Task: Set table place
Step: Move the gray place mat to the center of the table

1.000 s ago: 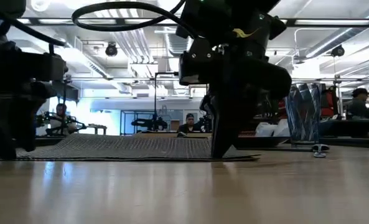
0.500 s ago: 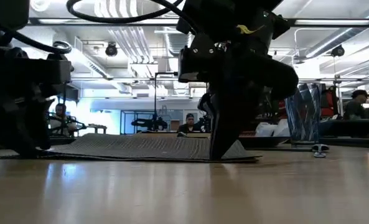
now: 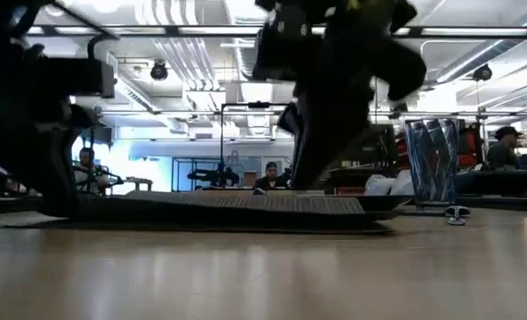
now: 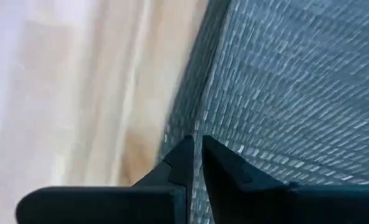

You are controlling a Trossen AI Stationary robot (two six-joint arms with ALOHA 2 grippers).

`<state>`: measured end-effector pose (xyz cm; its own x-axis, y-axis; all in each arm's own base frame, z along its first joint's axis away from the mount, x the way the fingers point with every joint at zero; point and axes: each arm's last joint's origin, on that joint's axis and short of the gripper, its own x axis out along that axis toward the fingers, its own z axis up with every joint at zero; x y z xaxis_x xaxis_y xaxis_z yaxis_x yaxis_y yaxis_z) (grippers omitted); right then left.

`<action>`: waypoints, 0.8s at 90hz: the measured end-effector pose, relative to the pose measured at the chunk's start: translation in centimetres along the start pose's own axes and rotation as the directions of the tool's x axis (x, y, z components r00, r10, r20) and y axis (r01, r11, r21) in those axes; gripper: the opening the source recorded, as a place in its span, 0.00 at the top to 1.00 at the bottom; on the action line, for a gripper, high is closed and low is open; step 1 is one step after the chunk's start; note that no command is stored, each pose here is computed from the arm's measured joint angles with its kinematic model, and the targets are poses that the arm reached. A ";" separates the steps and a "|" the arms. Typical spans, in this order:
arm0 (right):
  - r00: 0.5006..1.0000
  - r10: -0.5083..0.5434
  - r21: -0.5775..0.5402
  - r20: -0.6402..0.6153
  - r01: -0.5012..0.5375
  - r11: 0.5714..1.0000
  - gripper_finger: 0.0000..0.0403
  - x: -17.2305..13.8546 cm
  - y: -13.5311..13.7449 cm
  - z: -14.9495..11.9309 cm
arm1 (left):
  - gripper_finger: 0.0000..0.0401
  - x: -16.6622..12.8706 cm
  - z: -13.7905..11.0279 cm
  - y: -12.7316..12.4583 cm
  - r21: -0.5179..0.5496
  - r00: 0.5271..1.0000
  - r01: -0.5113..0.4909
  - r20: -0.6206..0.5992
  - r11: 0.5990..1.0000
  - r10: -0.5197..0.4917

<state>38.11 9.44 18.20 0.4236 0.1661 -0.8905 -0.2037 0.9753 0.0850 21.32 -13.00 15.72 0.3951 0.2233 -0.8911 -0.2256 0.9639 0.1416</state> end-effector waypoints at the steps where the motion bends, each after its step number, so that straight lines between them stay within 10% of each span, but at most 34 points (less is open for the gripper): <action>1: 1.000 0.000 0.000 0.002 0.000 1.000 0.95 -0.2 0.0 0.0 | 1.00 -0.1 0.1 -0.1 -0.005 1.000 0.006 0.000 1.000 -0.006; 35: 0.993 0.037 0.000 0.112 -0.037 0.999 0.95 -5.4 2.9 -0.1 | 1.00 -3.5 4.0 -1.9 -0.249 0.985 0.162 0.090 0.955 -0.144; 52: 0.996 0.017 0.044 0.087 -0.021 0.999 0.95 -3.5 6.0 -3.0 | 1.00 -4.1 4.5 -2.6 -0.382 0.972 0.226 0.147 0.896 -0.182; 72: 0.925 -0.152 0.165 0.348 0.099 0.981 0.95 -1.3 7.0 -4.4 | 1.00 -4.2 5.2 -3.1 -0.426 0.948 0.291 0.249 0.857 -0.198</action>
<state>32.24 15.36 17.99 0.7298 0.0558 -0.6814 -0.0118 0.9975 0.0690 25.00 -16.18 21.27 0.6408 0.0568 -0.7656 -0.4579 0.8287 -0.3218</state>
